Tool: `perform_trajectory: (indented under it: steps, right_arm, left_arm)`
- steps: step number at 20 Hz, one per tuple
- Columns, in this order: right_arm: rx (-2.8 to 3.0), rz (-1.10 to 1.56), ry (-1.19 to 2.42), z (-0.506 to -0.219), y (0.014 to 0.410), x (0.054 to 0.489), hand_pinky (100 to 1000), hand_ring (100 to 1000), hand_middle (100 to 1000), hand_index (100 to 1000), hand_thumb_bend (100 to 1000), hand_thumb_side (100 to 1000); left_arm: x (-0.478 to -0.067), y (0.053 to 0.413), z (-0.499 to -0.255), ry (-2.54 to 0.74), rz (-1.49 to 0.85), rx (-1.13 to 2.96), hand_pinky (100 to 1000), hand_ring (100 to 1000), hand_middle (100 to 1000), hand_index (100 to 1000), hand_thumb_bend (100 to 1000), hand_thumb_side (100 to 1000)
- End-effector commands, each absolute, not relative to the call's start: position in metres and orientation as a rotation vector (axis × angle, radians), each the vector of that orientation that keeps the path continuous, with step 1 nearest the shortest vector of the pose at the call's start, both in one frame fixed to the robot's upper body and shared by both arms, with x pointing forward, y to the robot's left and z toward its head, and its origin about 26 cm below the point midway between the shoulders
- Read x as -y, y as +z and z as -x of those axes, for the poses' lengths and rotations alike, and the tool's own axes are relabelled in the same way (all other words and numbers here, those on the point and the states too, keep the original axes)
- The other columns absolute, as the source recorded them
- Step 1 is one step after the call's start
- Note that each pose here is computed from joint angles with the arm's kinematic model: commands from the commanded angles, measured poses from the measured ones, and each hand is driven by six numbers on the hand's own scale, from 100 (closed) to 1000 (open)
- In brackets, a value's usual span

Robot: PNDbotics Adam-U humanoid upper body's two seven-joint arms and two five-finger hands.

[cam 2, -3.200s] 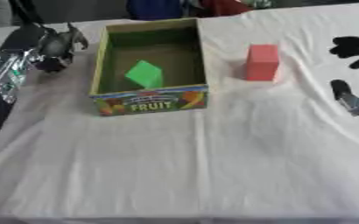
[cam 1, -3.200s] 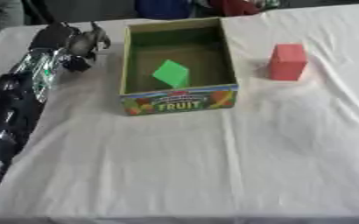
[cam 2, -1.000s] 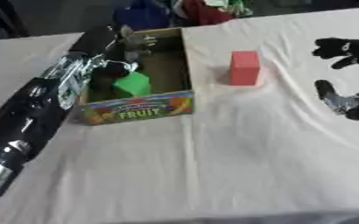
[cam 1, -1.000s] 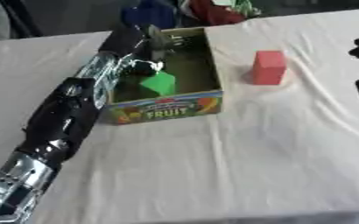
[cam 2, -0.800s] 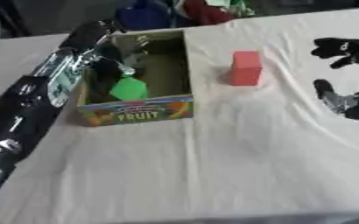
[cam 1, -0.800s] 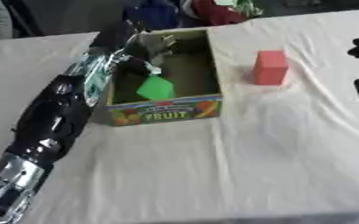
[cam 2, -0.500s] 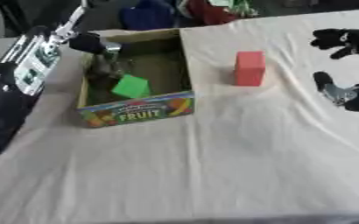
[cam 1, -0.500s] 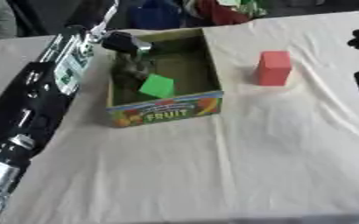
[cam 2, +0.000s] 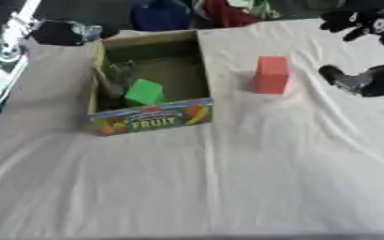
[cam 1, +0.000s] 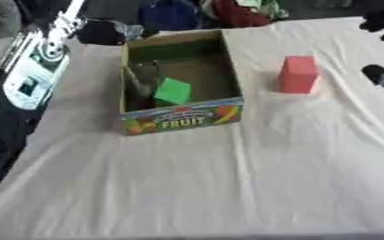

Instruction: Pick up objects on the table and place them in the box.

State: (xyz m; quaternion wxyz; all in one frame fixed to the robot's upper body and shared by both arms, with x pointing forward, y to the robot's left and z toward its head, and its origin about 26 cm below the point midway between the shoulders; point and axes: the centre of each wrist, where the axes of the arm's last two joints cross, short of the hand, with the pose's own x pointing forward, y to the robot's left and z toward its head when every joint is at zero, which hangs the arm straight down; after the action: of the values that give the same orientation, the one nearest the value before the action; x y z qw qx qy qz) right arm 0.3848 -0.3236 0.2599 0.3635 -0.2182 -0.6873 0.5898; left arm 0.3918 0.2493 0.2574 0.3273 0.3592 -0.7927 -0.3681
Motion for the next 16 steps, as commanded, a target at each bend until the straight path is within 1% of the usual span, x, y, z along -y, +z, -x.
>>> perform_trajectory:
  steps: [1, 4, 6, 11, 16]
  right_arm:
    - [1.721, 0.623, 1.547, -0.390, 0.265, 0.335, 823, 908, 872, 993, 388, 451]
    - [1.674, 0.649, 1.571, -0.394, 0.257, 0.342, 830, 914, 878, 994, 443, 432]
    - [1.647, 0.666, 1.583, -0.397, 0.252, 0.346, 832, 915, 880, 993, 451, 429]
    - [1.589, 0.681, 1.568, -0.412, 0.239, 0.352, 830, 914, 877, 990, 434, 422]
    - [1.555, 0.692, 1.518, -0.428, 0.229, 0.358, 832, 915, 873, 985, 420, 424]
  left_arm:
    - [-0.252, 0.274, -0.375, -0.950, -0.937, 2.134, 784, 711, 726, 814, 799, 627]
    - [-0.252, 0.272, -0.366, -0.950, -0.910, 2.148, 783, 709, 723, 814, 804, 631]
    - [-0.251, 0.271, -0.360, -0.948, -0.895, 2.158, 783, 709, 722, 813, 803, 632]
    - [-0.249, 0.268, -0.350, -0.940, -0.854, 2.178, 784, 707, 718, 813, 795, 634]
    - [-0.249, 0.262, -0.345, -0.932, -0.822, 2.177, 785, 704, 713, 813, 787, 637]
